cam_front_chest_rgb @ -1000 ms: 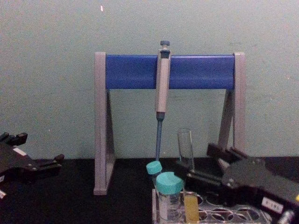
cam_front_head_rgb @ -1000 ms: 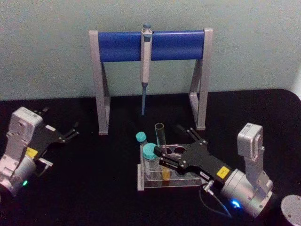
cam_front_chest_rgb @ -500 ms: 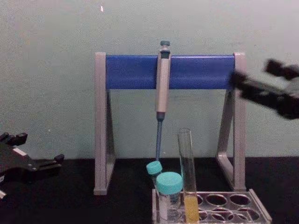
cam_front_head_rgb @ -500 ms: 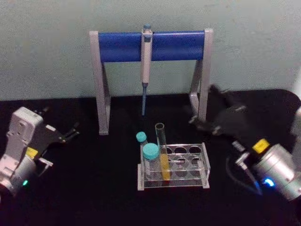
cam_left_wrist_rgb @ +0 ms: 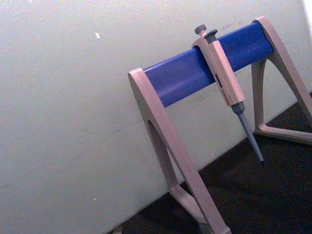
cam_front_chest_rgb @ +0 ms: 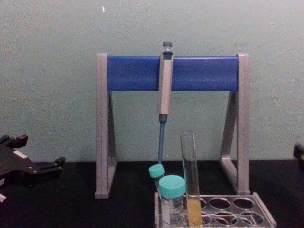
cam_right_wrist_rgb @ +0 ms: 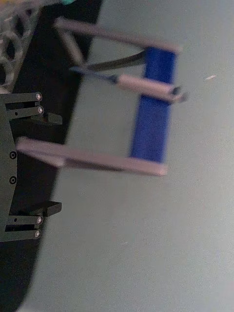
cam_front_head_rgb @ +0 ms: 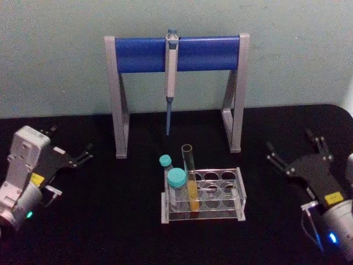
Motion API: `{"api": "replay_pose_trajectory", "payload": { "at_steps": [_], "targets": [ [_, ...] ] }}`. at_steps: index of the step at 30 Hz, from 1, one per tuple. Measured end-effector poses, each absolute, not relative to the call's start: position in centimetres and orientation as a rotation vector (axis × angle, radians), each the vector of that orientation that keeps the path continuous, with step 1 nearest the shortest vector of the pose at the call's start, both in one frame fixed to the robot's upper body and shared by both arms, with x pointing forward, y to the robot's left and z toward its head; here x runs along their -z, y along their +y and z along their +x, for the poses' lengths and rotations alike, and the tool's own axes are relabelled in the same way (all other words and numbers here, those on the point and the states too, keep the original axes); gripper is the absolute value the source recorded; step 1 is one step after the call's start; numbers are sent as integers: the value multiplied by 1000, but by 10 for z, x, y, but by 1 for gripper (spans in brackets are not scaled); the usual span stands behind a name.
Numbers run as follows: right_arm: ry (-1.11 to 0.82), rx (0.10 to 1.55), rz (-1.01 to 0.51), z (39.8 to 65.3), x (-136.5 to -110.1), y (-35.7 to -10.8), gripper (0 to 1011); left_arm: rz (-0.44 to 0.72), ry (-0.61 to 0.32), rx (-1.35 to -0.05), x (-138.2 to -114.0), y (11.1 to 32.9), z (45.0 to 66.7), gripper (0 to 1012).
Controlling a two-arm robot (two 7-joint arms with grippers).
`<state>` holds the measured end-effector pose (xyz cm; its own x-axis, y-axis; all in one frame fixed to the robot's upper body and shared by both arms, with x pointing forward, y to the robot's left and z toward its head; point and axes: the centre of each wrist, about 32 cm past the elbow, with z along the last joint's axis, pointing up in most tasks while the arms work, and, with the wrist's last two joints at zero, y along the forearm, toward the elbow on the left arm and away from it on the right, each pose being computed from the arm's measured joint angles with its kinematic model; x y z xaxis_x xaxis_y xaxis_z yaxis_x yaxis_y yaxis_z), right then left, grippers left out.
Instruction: Pick up the test tube from the test tube rack, shake it, then place it back into the test tube rack.
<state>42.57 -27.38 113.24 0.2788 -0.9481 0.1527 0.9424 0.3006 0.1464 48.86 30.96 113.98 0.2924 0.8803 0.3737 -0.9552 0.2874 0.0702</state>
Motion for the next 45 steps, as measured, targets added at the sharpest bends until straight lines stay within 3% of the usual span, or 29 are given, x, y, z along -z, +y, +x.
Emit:
{"api": "replay_pose_trajectory", "payload": {
  "at_steps": [7, 14, 45],
  "targets": [
    [-155, 1324, -65, 421, -1102, -271, 1000, 304, -285, -1248, -1140, 310, 489, 1001],
    [-136, 1311, -104, 422, -1091, -268, 1000, 304, -285, -1248, -1140, 310, 489, 1001],
    [-135, 1305, -108, 423, -1091, -267, 1000, 304, -285, -1248, -1140, 310, 489, 1001]
  ]
}}
